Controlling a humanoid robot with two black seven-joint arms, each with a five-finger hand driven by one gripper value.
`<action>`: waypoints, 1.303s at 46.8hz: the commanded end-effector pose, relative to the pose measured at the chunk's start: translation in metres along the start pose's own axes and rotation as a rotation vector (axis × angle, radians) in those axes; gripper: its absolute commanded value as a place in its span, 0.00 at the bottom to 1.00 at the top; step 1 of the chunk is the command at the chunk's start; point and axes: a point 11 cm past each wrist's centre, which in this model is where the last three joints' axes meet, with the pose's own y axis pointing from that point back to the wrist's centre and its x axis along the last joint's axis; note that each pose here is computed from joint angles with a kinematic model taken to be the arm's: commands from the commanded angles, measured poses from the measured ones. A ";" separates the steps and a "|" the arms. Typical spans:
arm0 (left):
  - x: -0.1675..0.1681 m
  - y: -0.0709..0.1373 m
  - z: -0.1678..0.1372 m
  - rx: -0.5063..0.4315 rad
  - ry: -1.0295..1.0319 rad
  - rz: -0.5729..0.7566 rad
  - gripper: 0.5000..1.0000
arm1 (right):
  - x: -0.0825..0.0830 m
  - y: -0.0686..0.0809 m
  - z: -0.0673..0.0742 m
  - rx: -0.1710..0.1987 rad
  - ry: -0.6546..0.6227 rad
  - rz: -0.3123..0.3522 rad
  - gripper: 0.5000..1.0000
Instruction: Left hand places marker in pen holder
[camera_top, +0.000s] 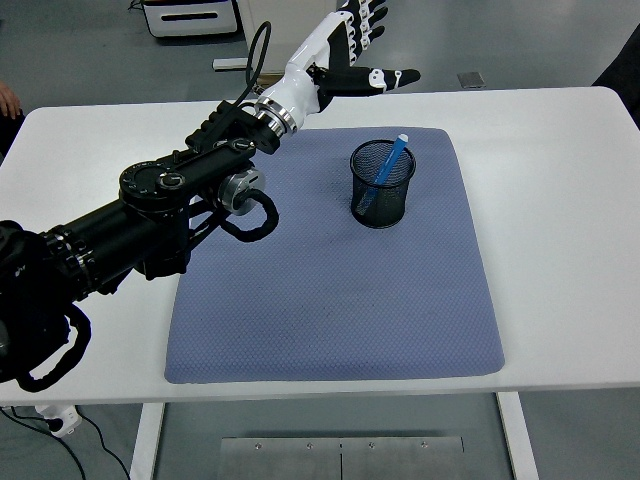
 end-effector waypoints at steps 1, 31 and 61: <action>0.010 0.007 -0.007 0.015 -0.002 0.020 1.00 | 0.000 0.000 0.000 0.000 0.000 -0.001 1.00; 0.120 0.083 -0.049 0.111 0.014 0.362 1.00 | 0.000 0.000 0.000 0.000 0.000 0.001 1.00; 0.165 0.137 -0.072 0.075 0.358 0.559 1.00 | 0.000 0.000 0.000 0.000 0.001 -0.001 1.00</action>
